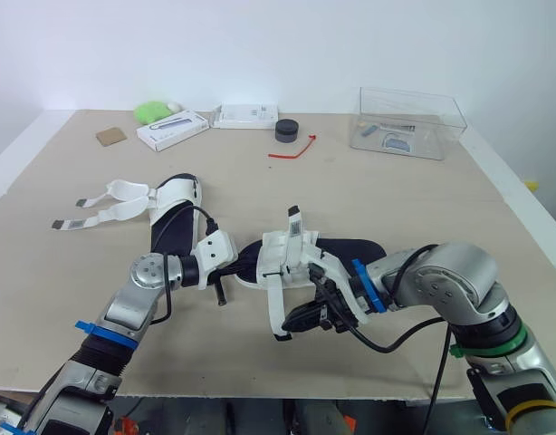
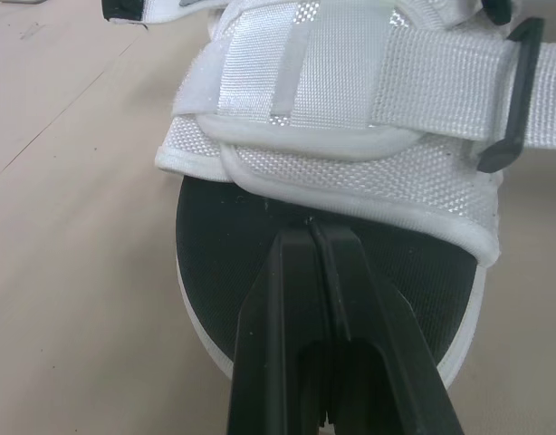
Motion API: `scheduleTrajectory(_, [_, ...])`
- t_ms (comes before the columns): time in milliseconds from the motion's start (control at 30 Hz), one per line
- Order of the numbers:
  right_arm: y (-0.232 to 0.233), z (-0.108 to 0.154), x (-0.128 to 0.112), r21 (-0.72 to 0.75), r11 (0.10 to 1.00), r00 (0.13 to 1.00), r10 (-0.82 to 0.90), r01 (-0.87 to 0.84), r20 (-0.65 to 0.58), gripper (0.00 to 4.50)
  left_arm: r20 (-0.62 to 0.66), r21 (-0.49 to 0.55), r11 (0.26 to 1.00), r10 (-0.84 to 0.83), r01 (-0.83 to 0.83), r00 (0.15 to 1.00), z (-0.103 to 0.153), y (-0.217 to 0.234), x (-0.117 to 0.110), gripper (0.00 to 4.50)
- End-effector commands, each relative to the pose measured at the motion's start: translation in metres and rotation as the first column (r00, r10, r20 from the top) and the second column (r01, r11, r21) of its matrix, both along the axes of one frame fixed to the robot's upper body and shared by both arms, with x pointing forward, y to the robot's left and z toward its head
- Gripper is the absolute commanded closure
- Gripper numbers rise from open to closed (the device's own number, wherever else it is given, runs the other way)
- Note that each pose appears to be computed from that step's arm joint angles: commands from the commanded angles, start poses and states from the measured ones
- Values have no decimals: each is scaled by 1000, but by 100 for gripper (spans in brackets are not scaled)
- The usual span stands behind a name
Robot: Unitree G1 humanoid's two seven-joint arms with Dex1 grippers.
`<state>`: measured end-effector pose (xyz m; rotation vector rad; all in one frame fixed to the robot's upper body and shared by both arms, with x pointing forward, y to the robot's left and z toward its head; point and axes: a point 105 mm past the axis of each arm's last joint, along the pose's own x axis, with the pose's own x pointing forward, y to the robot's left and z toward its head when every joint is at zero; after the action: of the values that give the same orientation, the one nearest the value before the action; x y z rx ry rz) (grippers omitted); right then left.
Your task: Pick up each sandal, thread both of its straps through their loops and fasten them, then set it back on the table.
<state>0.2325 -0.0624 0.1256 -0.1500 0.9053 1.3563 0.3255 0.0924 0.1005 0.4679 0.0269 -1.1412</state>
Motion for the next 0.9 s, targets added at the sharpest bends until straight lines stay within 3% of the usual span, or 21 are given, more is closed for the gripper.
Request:
scheduleTrajectory(33, [-2,14,-3,-9,996,987,87,-87,137,272,-107,92,995,48,-38,993,-34,13,-4,450])
scheduleTrajectory(100, [-6,15,-4,-36,992,970,128,-123,205,178,-107,92,995,48,-38,993,-34,13,-4,450])
scheduleTrajectory(133, [-9,17,-3,-51,989,955,147,-138,258,153,-106,92,995,47,-38,993,-34,13,-3,450])
scheduleTrajectory(267, [-15,32,5,-159,938,725,341,-310,598,3,-99,90,995,42,-34,994,-32,11,-1,450])
scheduleTrajectory(367, [-8,47,10,-204,891,471,395,-405,789,3,-96,91,995,38,-29,995,-31,10,1,450])
scheduleTrajectory(433, [-3,53,13,-256,849,243,399,-463,884,3,-93,90,996,37,-28,995,-31,10,2,450])
scheduleTrajectory(500, [0,51,16,-344,796,16,405,-499,914,3,-90,89,996,34,-26,995,-31,9,3,450])
scheduleTrajectory(633, [0,34,19,-532,681,-325,421,-503,847,3,-88,87,996,32,-24,996,-30,8,3,450])
scheduleTrajectory(767, [-7,6,20,-613,587,-408,458,-529,790,3,-86,87,996,35,-27,996,-31,9,2,450])
scheduleTrajectory(900, [-2,3,23,-615,578,-432,439,-536,788,3,-88,88,996,42,-34,995,-31,12,1,450])
